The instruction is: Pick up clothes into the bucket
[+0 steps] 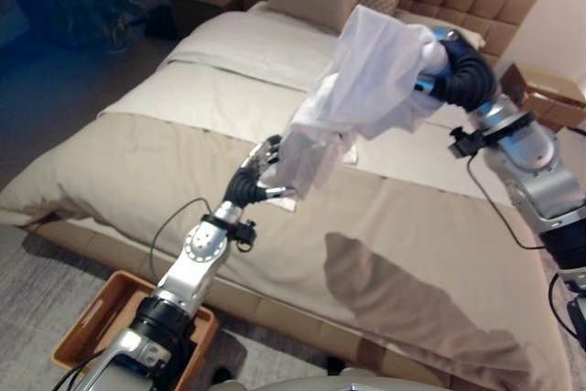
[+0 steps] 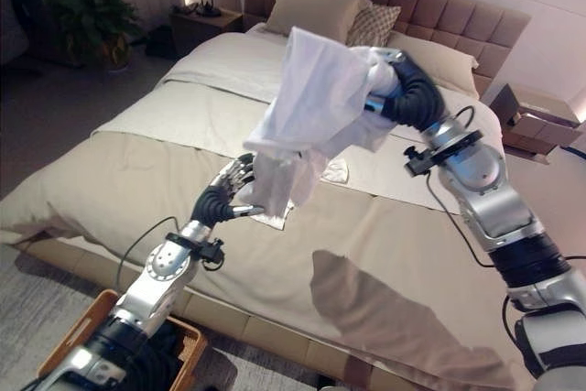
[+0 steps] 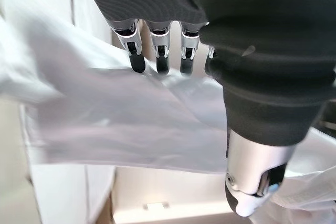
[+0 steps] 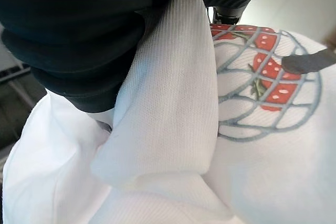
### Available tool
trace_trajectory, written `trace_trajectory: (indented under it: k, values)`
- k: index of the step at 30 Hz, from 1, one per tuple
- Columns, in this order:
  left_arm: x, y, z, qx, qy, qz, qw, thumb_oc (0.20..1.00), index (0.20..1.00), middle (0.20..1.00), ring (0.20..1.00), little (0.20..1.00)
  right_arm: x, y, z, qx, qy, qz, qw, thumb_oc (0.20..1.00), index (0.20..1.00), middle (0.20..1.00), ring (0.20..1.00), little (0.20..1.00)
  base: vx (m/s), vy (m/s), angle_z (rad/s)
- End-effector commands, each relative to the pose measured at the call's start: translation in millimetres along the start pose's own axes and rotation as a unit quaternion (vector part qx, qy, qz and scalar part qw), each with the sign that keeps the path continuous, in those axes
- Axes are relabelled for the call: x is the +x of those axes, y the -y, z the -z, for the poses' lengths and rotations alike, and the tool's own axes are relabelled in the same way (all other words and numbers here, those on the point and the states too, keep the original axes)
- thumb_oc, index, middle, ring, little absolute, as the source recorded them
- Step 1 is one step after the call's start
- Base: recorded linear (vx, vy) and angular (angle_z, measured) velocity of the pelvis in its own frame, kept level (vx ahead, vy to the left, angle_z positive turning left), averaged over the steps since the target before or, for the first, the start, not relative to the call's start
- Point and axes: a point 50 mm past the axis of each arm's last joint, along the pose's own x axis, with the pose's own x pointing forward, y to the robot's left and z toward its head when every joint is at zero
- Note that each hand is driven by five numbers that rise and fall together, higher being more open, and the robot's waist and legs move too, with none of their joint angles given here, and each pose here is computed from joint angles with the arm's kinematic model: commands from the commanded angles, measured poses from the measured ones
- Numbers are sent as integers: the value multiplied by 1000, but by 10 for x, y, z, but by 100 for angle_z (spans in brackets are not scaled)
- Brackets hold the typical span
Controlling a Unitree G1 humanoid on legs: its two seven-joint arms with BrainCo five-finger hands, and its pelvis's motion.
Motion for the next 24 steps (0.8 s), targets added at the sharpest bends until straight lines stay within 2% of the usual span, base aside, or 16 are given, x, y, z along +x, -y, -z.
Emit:
trace_trajectory:
  k: [1, 10, 18, 23, 24]
  values:
    - [303, 118, -237, 10, 59, 18, 998, 1000, 1000, 1000, 1000, 1000, 183, -31, -406, 21, 100, -14, 995, 200, 200, 200, 200, 200, 44, -9, -3]
    - [532, 350, -567, 14, 128, 27, 991, 1000, 1000, 1000, 1000, 1000, 81, -327, -378, 46, 94, -78, 991, 200, 200, 200, 200, 200, 4, -1, 0]
    - [604, 455, -665, 35, 146, 37, 988, 1000, 1000, 1000, 1000, 1000, 52, -435, -379, 54, 96, -102, 989, 200, 200, 200, 200, 200, 0, 0, 0]
    - [646, 582, -647, 33, 136, 70, 988, 1000, 1000, 1000, 1000, 1000, 64, -477, -432, 61, 111, -107, 986, 200, 200, 200, 200, 200, -2, 1, 1]
    - [647, 608, -618, 37, 127, 89, 987, 363, 363, 363, 363, 363, 62, -475, -431, 66, 112, -107, 986, 200, 200, 200, 200, 200, 0, 0, 0]
